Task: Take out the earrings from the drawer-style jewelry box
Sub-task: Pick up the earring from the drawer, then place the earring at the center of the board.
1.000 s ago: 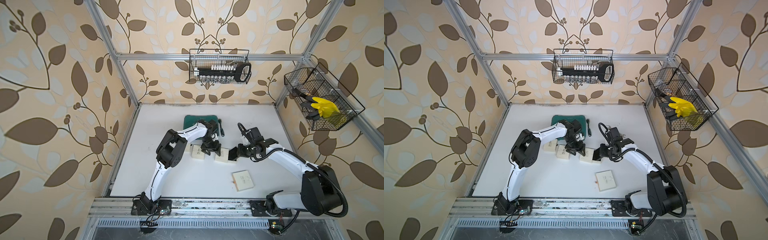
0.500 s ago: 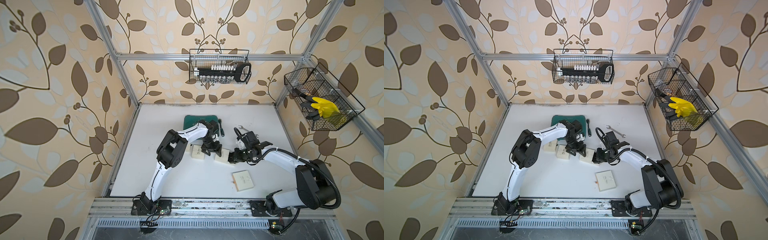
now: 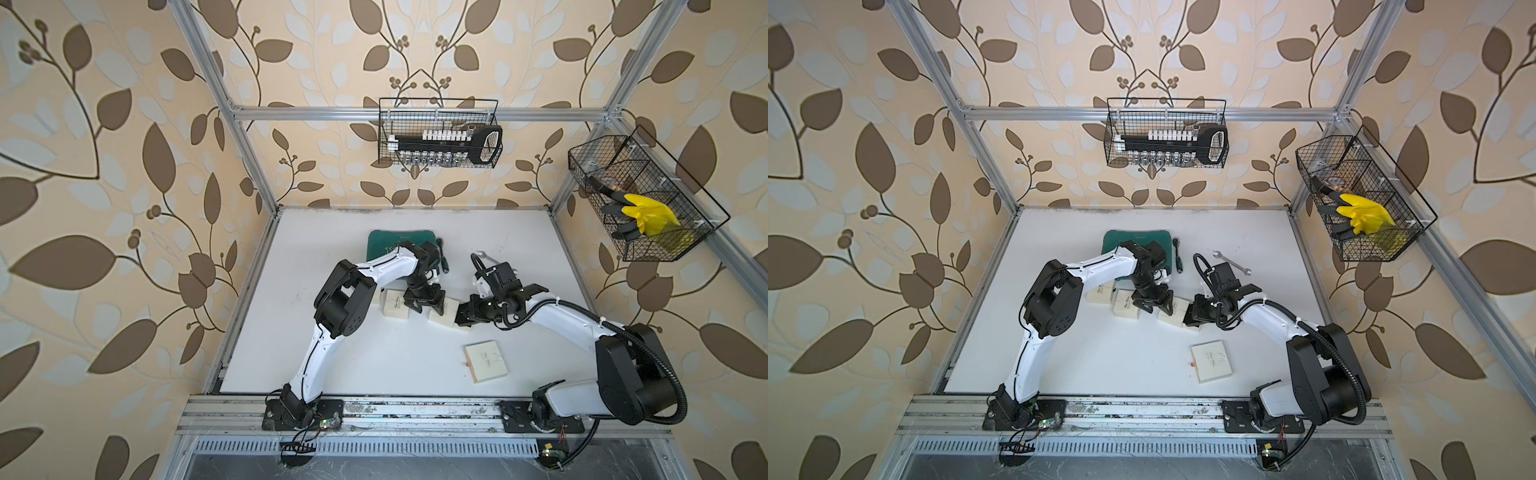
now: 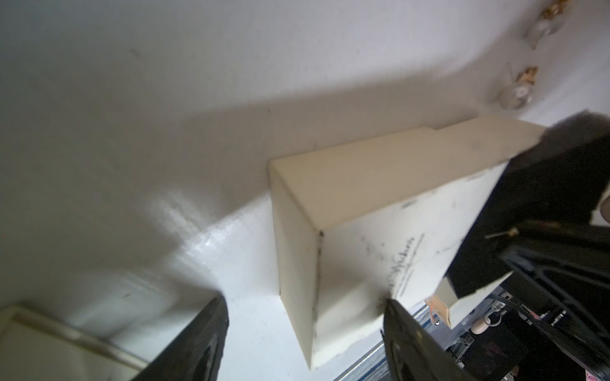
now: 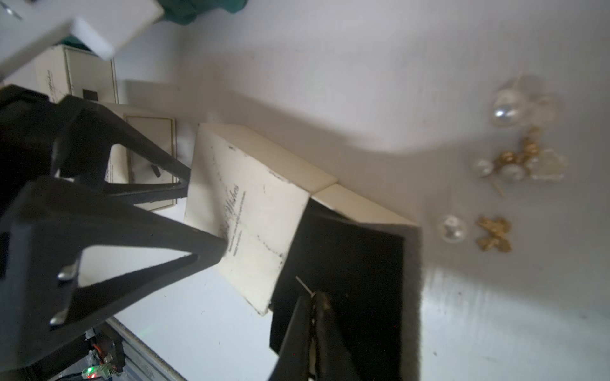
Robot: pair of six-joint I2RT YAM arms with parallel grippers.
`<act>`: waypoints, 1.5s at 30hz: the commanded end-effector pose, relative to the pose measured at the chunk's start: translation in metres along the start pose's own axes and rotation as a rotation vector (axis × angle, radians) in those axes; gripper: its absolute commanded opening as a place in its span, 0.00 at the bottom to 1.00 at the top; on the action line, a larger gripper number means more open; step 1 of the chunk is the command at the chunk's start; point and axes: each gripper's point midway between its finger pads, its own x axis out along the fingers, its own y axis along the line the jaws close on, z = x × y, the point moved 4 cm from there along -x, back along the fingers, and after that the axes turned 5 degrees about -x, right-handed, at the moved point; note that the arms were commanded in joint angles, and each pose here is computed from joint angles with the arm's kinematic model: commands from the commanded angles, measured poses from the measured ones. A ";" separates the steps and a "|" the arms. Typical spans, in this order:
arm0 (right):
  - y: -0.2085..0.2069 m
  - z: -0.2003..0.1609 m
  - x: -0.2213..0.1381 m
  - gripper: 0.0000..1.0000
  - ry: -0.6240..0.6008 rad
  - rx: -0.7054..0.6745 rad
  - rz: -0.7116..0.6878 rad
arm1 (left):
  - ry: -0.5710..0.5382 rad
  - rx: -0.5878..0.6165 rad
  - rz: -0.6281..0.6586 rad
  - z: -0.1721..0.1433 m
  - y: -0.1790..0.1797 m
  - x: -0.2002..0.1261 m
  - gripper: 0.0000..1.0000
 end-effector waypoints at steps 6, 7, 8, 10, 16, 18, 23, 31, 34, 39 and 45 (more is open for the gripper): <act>-0.010 0.023 -0.012 0.09 -0.074 0.083 -0.026 | 0.040 -0.012 0.099 -0.008 0.015 0.009 0.75; -0.012 0.024 -0.012 0.10 -0.081 0.097 -0.028 | 0.041 -0.012 0.099 -0.008 0.015 0.010 0.75; -0.013 0.025 -0.012 0.09 -0.087 0.106 -0.030 | 0.043 -0.011 0.100 -0.008 0.015 0.010 0.75; -0.014 0.028 -0.015 0.09 -0.108 0.118 -0.033 | 0.042 -0.012 0.100 -0.008 0.015 0.009 0.75; -0.034 0.031 -0.025 0.09 -0.153 0.169 -0.130 | 0.039 -0.006 0.101 -0.008 0.014 0.009 0.75; -0.044 0.030 -0.028 0.09 -0.160 0.192 -0.166 | 0.041 -0.007 0.099 -0.008 0.014 0.009 0.75; -0.066 0.026 -0.023 0.10 -0.138 0.244 -0.230 | 0.036 -0.001 0.087 -0.008 0.012 0.007 0.75; -0.081 0.030 -0.005 0.19 -0.104 0.263 -0.245 | 0.028 0.006 0.080 -0.008 0.009 0.004 0.75; -0.081 0.034 -0.003 0.27 -0.103 0.258 -0.247 | 0.021 0.011 0.075 -0.008 0.008 0.002 0.75; -0.071 0.040 -0.016 0.33 -0.142 0.235 -0.211 | 0.022 0.010 0.072 -0.008 0.008 0.003 0.75; -0.046 0.042 -0.030 0.41 -0.167 0.200 -0.069 | 0.023 0.009 0.067 -0.007 0.007 0.003 0.75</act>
